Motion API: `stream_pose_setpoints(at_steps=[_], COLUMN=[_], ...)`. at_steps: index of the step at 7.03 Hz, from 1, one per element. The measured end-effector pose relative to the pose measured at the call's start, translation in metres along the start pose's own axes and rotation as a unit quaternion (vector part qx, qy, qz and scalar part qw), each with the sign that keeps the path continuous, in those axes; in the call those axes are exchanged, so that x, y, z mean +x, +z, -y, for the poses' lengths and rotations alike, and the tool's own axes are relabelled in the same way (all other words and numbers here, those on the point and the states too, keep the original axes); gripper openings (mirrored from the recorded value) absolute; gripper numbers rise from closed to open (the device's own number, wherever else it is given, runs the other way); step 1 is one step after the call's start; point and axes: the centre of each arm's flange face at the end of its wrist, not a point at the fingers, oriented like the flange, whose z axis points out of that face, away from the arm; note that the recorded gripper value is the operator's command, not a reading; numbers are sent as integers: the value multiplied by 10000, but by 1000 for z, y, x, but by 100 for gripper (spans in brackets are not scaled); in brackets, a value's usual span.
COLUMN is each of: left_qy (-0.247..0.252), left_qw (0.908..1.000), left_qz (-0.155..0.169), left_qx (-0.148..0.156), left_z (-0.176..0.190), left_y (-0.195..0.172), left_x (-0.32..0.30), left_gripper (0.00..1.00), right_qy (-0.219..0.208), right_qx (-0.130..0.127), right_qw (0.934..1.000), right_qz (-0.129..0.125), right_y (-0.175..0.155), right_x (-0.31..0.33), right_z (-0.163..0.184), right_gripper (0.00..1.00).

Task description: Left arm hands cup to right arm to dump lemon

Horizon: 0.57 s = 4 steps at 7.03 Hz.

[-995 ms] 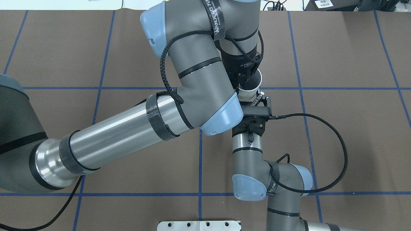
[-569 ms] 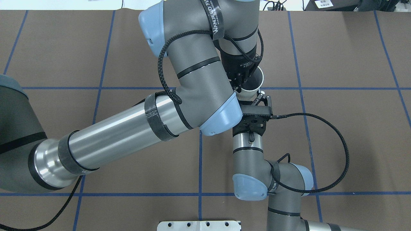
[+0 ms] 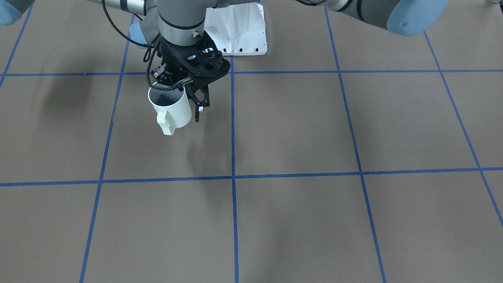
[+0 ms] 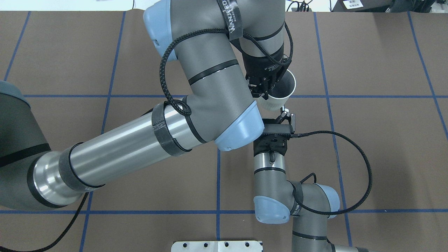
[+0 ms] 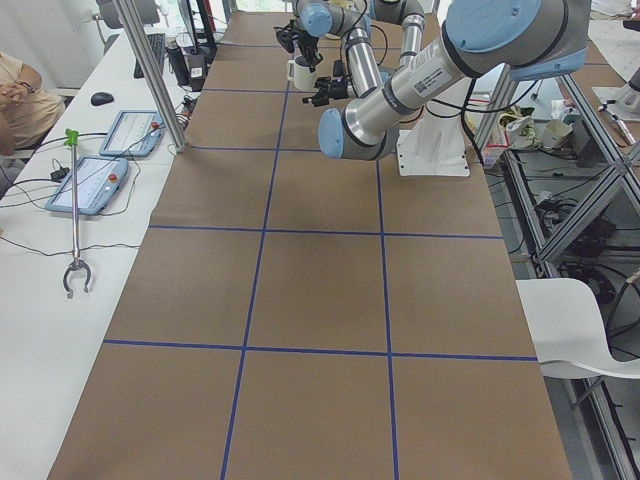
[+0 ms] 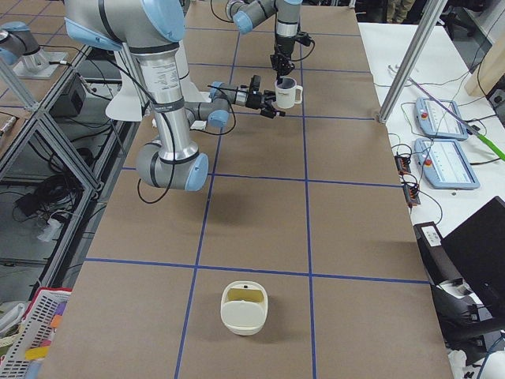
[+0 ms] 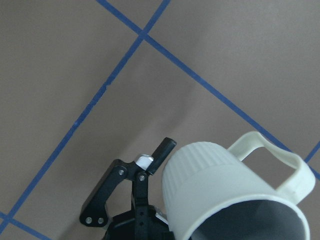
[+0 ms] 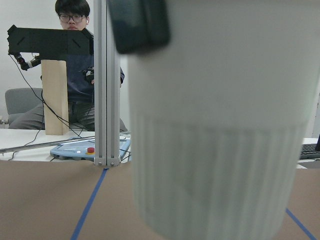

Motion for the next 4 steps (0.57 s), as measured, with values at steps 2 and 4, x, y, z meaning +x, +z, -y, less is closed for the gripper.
stream_pose_setpoints(at_steps=[2,4], left_qy=[75,329], left_qw=[9997,9989], left_qz=[-211,-306], left_qx=[10,119], left_z=[2,37], left_y=[-21,-25], left_x=[-10,-60], left_gripper=[0,0], right_qy=[-76,-371], right_qx=[-384,-875], right_qw=[9992,9949], right_qz=[78,344], right_y=[6,12], right_x=[7,52], right_z=[-13,-16], right_gripper=[100,100])
